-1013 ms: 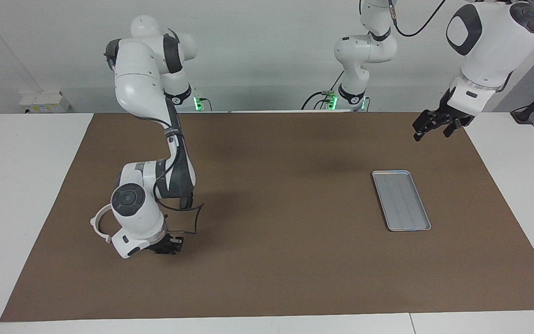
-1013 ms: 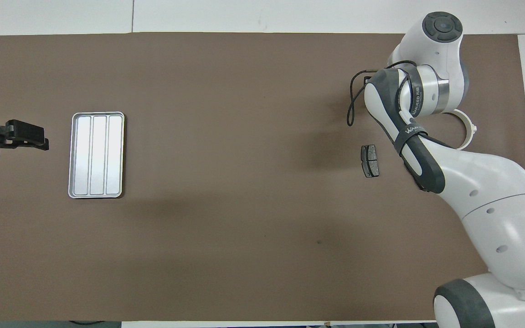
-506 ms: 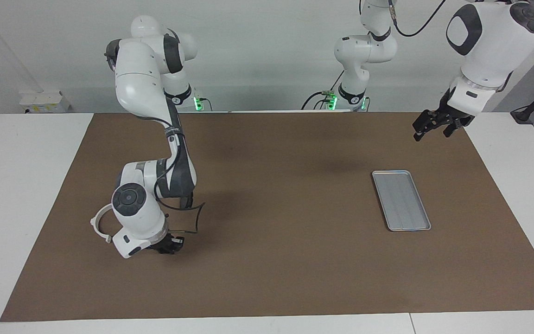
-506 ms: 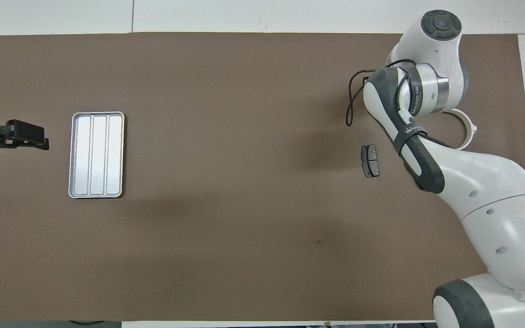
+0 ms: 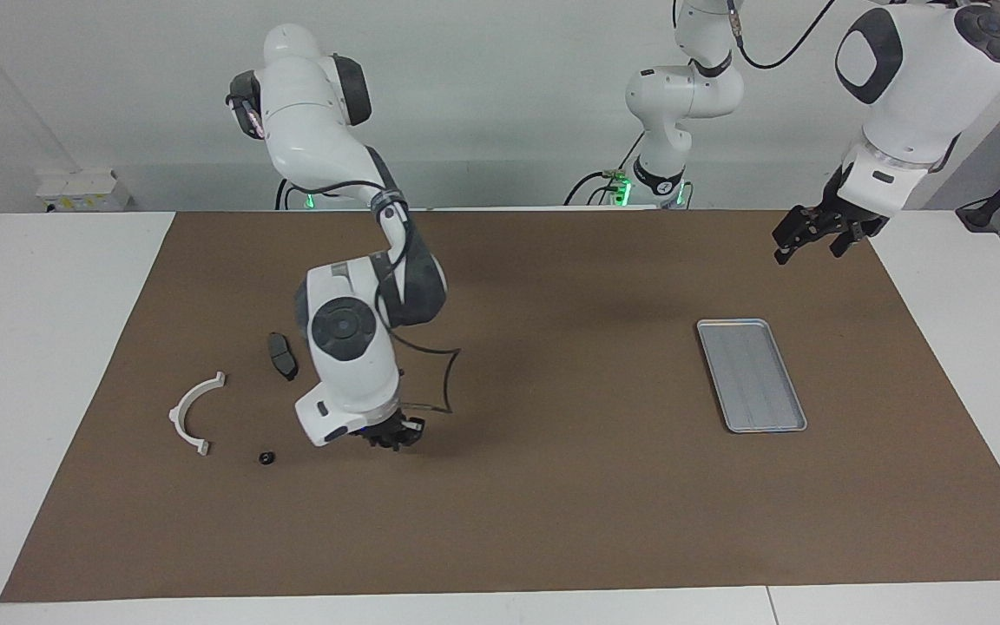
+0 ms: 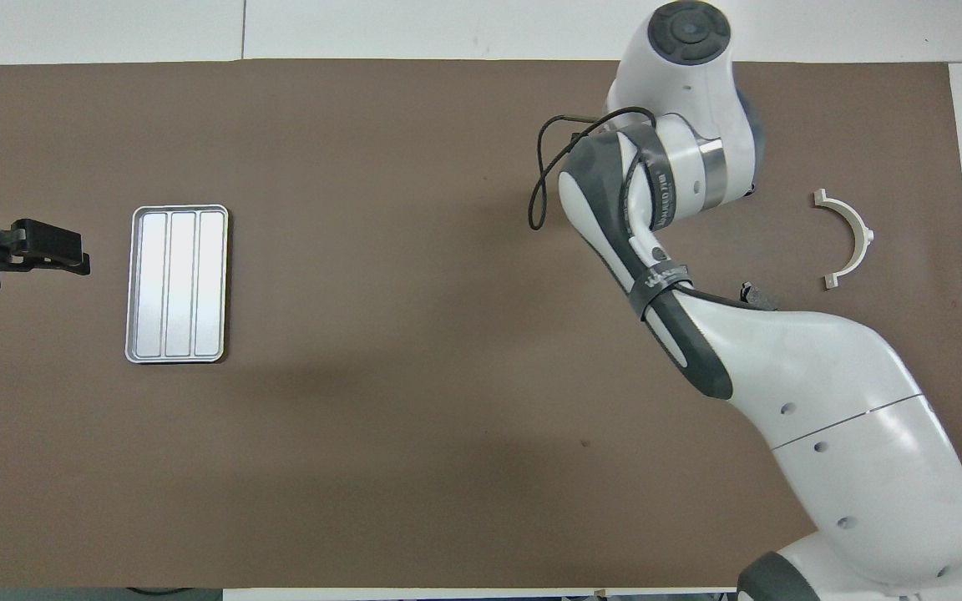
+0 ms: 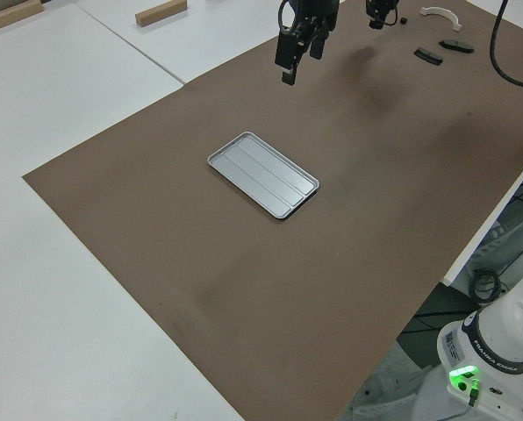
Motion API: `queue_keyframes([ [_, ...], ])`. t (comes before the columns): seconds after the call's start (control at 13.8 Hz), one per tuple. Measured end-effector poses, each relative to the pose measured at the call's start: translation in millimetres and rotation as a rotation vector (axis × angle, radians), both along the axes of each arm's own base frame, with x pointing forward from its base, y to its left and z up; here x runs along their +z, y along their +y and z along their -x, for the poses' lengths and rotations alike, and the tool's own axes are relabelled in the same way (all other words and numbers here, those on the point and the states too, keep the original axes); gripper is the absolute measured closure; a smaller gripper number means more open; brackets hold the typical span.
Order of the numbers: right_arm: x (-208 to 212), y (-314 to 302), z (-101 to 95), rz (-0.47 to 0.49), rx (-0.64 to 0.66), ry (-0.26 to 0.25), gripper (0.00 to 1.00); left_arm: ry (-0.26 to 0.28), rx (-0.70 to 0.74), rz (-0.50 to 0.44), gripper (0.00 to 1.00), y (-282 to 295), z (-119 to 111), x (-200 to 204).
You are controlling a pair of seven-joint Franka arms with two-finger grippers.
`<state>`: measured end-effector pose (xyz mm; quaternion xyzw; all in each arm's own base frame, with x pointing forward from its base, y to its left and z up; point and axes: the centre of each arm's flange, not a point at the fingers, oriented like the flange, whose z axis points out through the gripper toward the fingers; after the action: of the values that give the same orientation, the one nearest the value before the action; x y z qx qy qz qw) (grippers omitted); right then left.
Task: Pick bearing gear from pile to tray
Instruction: 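Carry the bearing gear with the right gripper toward the table center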
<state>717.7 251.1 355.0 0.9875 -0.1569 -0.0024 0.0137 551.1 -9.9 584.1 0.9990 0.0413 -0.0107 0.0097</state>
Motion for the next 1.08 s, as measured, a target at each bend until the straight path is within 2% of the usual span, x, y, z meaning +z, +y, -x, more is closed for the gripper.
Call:
queue_keyframes([
  [0.36, 3.9, 125.1, 53.2, -0.022, -0.244, -0.030, 0.66, 0.000, 0.000, 0.000, 0.00, 0.0, 0.0, 0.0],
  [0.65, 1.6, 198.2, 91.2, -0.070, -0.398, -0.070, 0.66, 0.000, 0.000, 0.000, 0.00, 0.0, 0.0, 0.0],
  [1.08, -43.3, 253.7, 128.2, -0.078, -0.480, -0.038, 0.66, 0.000, 0.000, 0.000, 0.00, 0.0, 0.0, 0.0],
])
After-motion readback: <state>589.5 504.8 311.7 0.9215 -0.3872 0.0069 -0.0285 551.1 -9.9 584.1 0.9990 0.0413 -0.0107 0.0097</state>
